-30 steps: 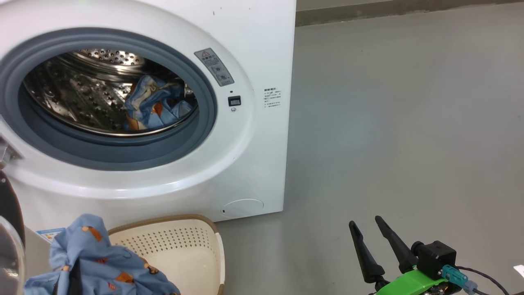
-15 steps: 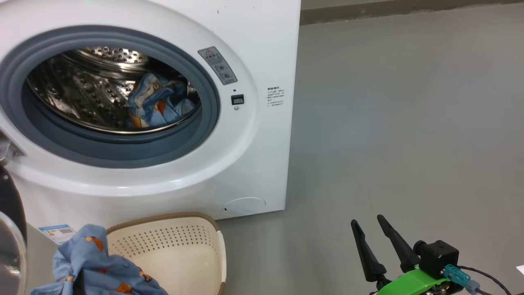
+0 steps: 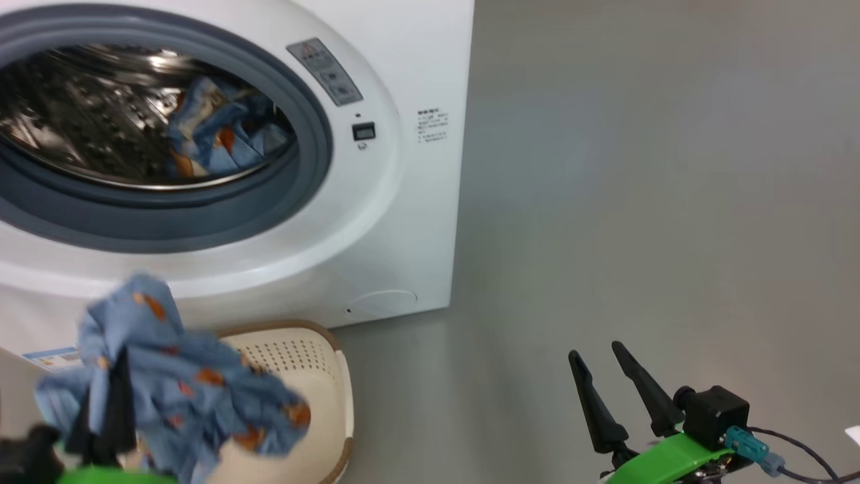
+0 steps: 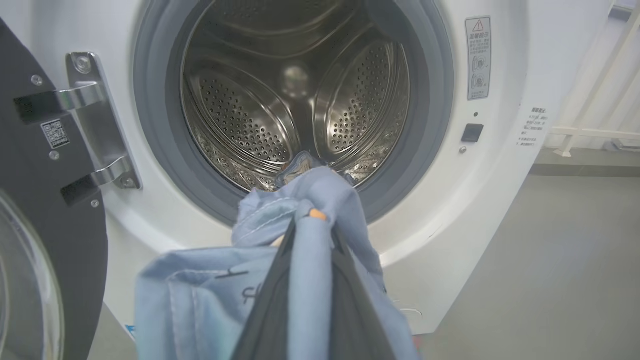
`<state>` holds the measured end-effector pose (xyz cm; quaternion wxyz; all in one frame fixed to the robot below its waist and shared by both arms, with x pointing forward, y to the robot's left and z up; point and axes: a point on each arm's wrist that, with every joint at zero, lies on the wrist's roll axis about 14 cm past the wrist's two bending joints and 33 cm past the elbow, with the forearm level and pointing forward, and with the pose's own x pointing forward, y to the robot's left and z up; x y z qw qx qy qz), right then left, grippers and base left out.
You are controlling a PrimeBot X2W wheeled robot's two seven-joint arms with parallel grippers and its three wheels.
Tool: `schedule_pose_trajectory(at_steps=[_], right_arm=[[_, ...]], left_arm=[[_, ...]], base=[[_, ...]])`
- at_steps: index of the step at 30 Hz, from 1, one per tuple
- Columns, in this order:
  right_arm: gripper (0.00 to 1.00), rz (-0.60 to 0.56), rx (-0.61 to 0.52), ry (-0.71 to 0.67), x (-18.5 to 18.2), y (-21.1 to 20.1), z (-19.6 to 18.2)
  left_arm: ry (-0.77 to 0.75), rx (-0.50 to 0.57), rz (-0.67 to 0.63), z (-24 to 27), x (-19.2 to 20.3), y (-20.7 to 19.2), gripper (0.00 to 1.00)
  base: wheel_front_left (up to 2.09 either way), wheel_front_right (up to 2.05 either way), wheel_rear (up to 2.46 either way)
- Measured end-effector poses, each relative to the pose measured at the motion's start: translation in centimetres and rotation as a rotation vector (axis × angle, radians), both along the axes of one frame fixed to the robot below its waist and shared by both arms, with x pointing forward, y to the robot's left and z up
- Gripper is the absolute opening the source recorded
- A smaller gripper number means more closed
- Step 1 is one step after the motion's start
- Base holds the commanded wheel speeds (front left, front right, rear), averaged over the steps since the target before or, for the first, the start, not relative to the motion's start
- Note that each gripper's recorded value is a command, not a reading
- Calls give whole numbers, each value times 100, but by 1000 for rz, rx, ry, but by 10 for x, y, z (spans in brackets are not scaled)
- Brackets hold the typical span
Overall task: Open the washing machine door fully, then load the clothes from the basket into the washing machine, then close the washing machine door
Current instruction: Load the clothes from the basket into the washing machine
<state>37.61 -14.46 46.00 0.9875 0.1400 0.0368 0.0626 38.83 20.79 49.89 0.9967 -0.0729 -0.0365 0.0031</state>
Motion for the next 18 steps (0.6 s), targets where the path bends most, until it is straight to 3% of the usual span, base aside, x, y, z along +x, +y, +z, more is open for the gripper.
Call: schedule_pose_trajectory(at_steps=[18], right_arm=[[100,-44,-19,53,25,-17,-23]], left_arm=[[-136,18,-100,28,132,-16,0]], base=[[0,0,0]])
